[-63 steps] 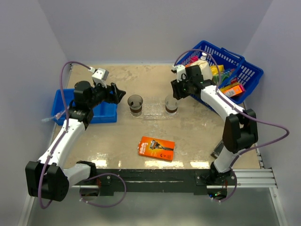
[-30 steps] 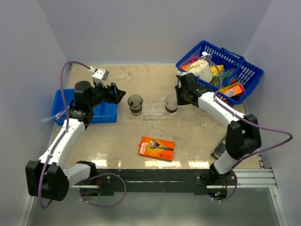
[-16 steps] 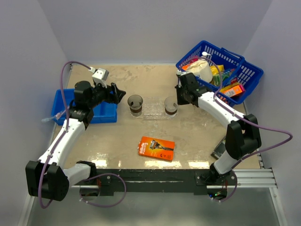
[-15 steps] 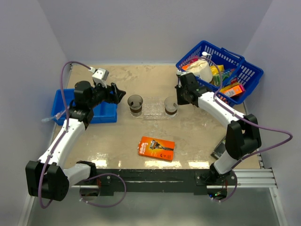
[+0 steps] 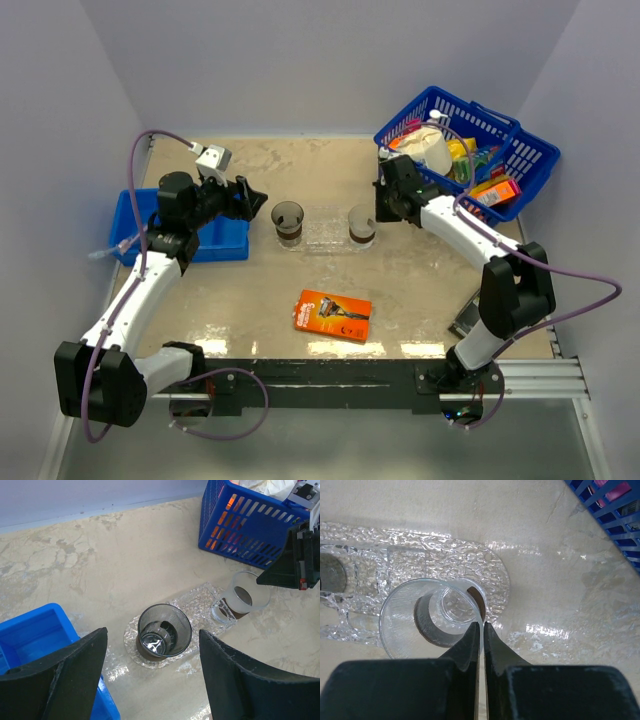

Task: Prepare toiletry sets of a toothbrush and toothpaste on the tray

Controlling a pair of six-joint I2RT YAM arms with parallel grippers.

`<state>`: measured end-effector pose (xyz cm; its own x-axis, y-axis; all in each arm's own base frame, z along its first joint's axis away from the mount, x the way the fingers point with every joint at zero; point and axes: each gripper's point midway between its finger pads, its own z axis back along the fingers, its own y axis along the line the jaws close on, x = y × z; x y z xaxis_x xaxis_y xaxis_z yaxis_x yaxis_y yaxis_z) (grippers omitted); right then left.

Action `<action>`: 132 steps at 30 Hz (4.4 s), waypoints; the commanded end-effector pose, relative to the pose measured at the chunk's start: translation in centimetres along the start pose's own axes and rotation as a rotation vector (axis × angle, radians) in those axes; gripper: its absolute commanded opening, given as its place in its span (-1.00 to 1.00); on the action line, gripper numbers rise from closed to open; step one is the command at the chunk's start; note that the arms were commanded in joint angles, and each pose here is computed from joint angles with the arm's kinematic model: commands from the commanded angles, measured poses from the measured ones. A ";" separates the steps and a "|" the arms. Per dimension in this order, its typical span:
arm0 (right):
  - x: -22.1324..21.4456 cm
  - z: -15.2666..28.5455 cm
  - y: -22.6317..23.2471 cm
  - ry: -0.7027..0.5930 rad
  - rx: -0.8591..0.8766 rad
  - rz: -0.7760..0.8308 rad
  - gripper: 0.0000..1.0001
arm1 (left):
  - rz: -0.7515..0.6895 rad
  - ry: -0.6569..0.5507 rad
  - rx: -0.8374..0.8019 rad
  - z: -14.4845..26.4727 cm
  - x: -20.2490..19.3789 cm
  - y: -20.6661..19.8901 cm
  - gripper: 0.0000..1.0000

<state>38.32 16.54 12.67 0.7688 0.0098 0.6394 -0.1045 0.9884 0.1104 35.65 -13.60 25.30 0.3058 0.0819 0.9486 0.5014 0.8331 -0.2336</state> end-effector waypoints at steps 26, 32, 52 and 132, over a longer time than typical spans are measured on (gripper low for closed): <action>1.4 0.3 0.7 -0.087 -0.073 -0.082 -0.54 | -0.041 -0.064 -0.033 0.2 2.5 -1.0 0.57; 2.2 1.0 0.7 -0.113 -0.068 -0.089 -0.29 | -0.041 -0.070 -0.012 0.4 2.7 -0.7 0.60; 4.8 6.5 3.2 -0.272 0.144 -0.062 0.11 | -0.034 -0.036 0.047 0.0 1.9 0.6 0.64; 5.4 15.7 3.4 -0.470 0.377 0.072 0.22 | 0.288 0.525 0.750 2.8 -15.5 31.1 -0.19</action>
<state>31.96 16.75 27.97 0.4109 -0.0518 0.9102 -0.4046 0.8843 0.2330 43.54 12.35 4.28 0.7472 0.2405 0.6195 -0.2572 0.9642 -0.0641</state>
